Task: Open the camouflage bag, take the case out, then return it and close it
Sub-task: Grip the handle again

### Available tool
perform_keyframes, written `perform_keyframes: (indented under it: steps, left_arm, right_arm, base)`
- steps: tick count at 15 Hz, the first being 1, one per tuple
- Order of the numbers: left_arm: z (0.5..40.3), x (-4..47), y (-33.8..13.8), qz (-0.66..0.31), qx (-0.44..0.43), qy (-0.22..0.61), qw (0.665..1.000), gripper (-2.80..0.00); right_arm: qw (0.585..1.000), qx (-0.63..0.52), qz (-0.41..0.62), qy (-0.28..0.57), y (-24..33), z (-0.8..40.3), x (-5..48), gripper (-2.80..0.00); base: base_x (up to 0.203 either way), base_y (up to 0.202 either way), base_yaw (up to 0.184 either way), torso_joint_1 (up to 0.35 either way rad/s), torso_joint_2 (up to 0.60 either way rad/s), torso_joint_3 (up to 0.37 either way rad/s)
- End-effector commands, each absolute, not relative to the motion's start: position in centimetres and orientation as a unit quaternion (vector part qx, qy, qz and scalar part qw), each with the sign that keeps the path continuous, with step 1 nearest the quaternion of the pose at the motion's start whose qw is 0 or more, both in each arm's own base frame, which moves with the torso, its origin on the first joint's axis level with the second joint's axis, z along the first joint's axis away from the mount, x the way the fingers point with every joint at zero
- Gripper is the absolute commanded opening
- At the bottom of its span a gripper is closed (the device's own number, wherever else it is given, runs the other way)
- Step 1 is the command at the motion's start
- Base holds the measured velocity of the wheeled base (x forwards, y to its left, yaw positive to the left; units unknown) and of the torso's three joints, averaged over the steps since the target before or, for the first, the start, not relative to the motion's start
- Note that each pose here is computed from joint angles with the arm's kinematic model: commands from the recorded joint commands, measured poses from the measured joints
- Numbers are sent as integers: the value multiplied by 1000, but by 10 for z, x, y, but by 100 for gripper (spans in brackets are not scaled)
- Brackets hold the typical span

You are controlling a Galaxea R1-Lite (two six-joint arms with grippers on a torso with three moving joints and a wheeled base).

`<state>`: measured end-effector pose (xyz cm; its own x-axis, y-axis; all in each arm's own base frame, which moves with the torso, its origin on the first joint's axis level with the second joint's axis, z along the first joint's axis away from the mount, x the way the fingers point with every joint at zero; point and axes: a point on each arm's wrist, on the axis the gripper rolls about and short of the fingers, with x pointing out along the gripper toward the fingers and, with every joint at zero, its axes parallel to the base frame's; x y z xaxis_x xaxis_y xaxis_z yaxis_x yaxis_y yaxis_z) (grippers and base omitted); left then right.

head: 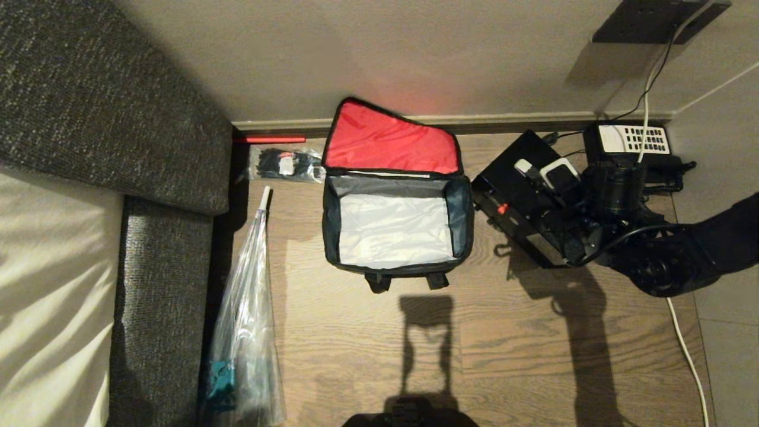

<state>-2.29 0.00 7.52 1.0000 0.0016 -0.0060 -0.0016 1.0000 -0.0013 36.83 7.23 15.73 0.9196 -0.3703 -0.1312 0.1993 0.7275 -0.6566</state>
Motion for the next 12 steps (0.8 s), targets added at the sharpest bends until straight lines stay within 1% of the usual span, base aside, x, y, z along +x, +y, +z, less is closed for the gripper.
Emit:
perform_keyframes:
  steps: [1,4,6,12]
  left_arm:
    - [75,-23,0,1,-1,2,1000,-280]
    - [75,-23,0,2,-1,2,1000,-280]
    - [75,-23,0,1,-1,2,1000,-280]
    - [75,-23,0,1,-1,2,1000,-280]
  right_arm:
    - [903,-384,-159,109,76,152,377,0]
    - [898,-394,-180,74,79,154,388,0]
    - [885,-417,-190,80,80,146,396,0]
    - [872,-431,-223,69,87,133,425,0]
  base:
    - [0,0,0,0,0,0]
    - [0,0,0,0,0,0]
    - [0,0,0,0,0,0]
    - [0,0,0,0,0,0]
